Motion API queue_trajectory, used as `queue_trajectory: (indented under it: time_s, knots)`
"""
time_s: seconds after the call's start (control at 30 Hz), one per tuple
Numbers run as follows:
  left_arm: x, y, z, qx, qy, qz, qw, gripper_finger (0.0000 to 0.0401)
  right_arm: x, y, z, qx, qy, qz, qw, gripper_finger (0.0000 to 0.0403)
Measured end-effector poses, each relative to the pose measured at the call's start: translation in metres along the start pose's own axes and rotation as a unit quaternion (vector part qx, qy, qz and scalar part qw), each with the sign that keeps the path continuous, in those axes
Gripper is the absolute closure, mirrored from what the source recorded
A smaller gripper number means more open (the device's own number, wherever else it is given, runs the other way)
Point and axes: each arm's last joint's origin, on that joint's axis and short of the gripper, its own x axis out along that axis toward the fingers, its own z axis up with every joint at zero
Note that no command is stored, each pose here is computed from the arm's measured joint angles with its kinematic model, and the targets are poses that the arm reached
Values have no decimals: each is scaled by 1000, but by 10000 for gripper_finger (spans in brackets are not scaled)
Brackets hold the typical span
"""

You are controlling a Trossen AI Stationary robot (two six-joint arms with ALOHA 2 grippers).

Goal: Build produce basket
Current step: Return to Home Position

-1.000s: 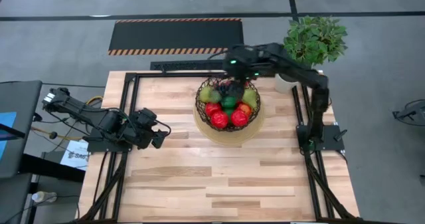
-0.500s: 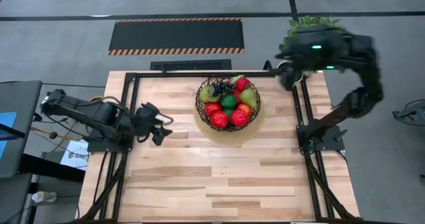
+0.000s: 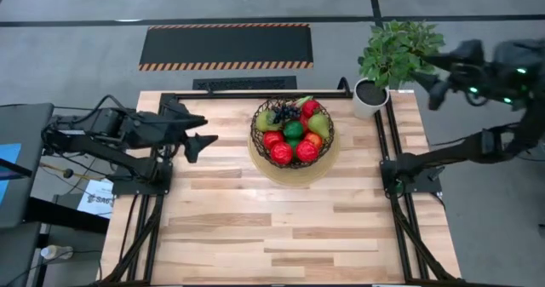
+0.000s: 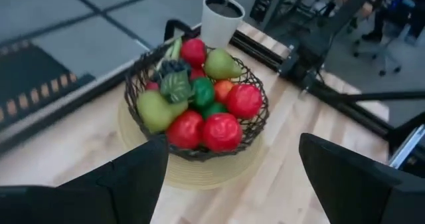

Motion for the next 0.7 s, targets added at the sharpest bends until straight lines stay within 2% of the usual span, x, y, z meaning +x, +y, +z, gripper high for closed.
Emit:
queue_trajectory:
  time_s: [0.13, 0.33, 0.47, 0.7]
  knots:
    - [-2, 0, 2, 67, -4, -4, 998, 77, -21, -14, -27, 30, -5, 0, 1000, 111]
    - [-17, 5, 14, 77, -44, -69, 994, 77, -25, -21, -75, 63, -31, 10, 997, 111]
    - [-33, 16, 21, 84, -86, -85, 989, 77, -11, -18, -108, 82, -72, 18, 994, 111]
    - [-59, 37, 20, 86, -125, -72, 986, 77, 26, -5, -164, 103, -113, 44, 987, 111]
